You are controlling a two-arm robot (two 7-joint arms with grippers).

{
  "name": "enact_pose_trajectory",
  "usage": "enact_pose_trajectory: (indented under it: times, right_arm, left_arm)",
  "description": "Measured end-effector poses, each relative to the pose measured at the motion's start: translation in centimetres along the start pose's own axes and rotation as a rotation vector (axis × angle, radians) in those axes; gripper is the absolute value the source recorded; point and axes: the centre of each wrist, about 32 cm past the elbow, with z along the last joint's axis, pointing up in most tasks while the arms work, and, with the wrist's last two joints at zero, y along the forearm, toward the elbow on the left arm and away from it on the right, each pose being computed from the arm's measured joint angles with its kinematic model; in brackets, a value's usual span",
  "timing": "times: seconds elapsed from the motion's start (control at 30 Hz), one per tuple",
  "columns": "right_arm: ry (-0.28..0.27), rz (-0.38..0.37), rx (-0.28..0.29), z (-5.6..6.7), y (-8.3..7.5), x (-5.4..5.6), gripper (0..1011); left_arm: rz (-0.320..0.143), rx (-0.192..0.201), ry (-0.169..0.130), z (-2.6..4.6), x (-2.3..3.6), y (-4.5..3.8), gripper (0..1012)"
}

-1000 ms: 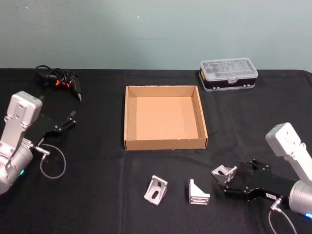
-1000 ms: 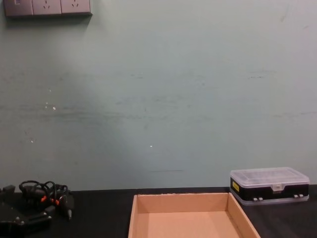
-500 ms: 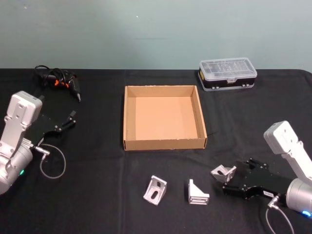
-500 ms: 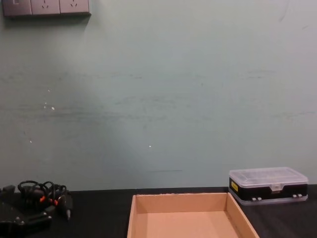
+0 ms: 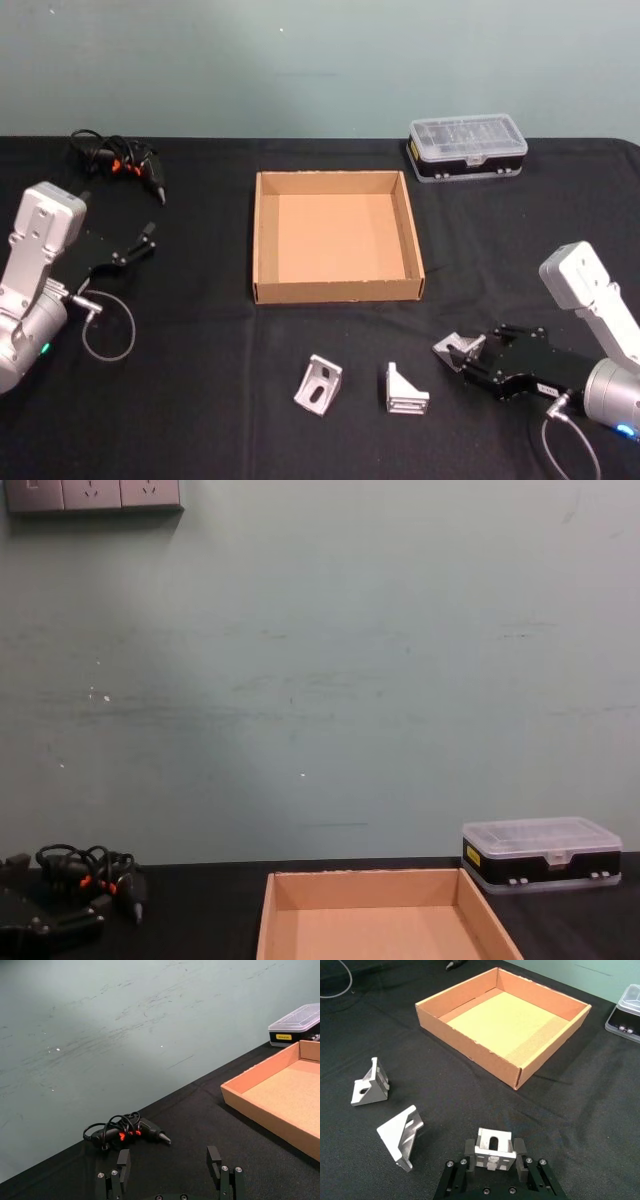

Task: Use one hand to pick up the angle iron from the table and place it into the box.

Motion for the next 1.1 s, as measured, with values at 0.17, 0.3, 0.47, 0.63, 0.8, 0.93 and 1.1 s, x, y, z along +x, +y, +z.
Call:
enact_pose_trajectory:
  times: [0.17, 0.3, 0.47, 0.63, 0.8, 0.93, 1.1]
  right_arm:
    - [0.002, -0.003, 0.002, 0.0, 0.0, 0.0, 457]
    - [0.004, -0.005, 0.004, 0.0, 0.0, 0.0, 457]
    - [-0.003, -0.01, 0.018, 0.5, -0.3, 0.0, 457]
    - [-0.017, -0.021, 0.046, 1.2, -0.7, 0.3, 457]
    - [-0.034, -0.034, 0.085, 2.2, -0.8, 0.7, 457]
    - [-0.06, -0.044, 0.135, 3.7, -0.7, 1.4, 457]
    - [-0.094, -0.053, 0.191, 5.6, 0.1, 2.4, 457]
  left_arm:
    - [0.0, 0.0, 0.0, 0.0, 0.0, 0.0, 1000]
    - [0.0, 0.0, 0.0, 0.0, 0.0, 0.0, 1000]
    - [0.0, 0.0, 0.0, 0.0, 0.0, 0.0, 1000]
    - [0.0, 0.0, 0.0, 0.0, 0.0, 0.0, 1000]
    - [0.0, 0.0, 0.0, 0.0, 0.0, 0.0, 1000]
    - [0.0, 0.0, 0.0, 0.0, 0.0, 0.0, 1000]
    - [0.0, 0.0, 0.0, 0.0, 0.0, 0.0, 1000]
